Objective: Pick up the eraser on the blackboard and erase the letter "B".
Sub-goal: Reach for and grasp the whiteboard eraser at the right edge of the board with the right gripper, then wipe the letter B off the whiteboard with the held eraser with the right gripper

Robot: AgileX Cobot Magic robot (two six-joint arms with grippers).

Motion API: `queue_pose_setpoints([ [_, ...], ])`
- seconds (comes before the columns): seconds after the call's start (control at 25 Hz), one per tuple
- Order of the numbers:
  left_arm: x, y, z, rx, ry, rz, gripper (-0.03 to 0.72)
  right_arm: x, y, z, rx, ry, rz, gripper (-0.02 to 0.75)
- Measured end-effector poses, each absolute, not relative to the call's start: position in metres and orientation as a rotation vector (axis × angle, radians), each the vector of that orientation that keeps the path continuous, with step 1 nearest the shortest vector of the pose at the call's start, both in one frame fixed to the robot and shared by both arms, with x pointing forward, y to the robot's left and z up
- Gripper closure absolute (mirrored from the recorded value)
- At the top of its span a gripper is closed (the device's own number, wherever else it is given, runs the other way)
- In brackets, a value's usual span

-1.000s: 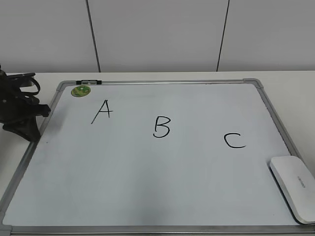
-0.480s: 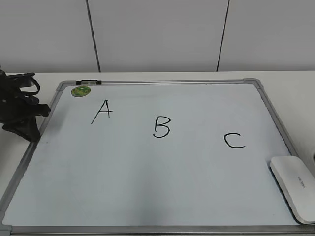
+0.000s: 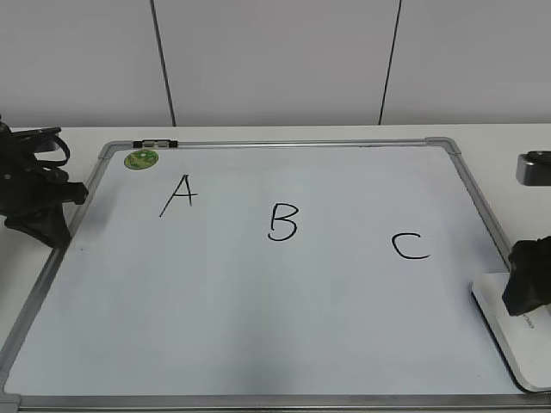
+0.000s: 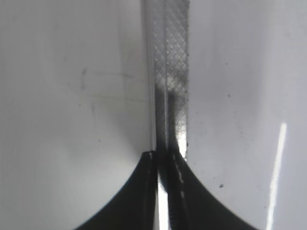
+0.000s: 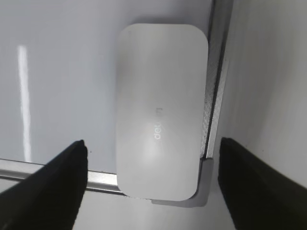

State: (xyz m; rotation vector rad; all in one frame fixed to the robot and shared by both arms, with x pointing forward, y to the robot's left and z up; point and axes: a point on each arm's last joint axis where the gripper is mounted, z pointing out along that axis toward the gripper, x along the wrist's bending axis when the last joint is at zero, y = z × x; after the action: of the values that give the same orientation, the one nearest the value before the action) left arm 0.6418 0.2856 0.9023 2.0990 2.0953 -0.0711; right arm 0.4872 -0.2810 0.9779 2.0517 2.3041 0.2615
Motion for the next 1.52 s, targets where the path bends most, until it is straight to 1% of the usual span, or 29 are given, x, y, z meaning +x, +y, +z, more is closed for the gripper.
queue_pose_setpoints([
  [0.24, 0.642, 0.286, 0.902, 2.099, 2.095, -0.071, 0.678, 0.497, -0.281, 0.958, 2.074, 2.324, 0.206, 0.089],
  [0.68, 0.642, 0.286, 0.902, 2.099, 2.095, -0.072, 0.678, 0.505, -0.282, 0.932, 2.107, 2.364, 0.118, 0.09],
  [1.52, 0.642, 0.286, 0.902, 2.1, 2.096, -0.074, 0.678, 0.508, -0.282, 0.928, 2.1, 2.354, 0.129, 0.112],
])
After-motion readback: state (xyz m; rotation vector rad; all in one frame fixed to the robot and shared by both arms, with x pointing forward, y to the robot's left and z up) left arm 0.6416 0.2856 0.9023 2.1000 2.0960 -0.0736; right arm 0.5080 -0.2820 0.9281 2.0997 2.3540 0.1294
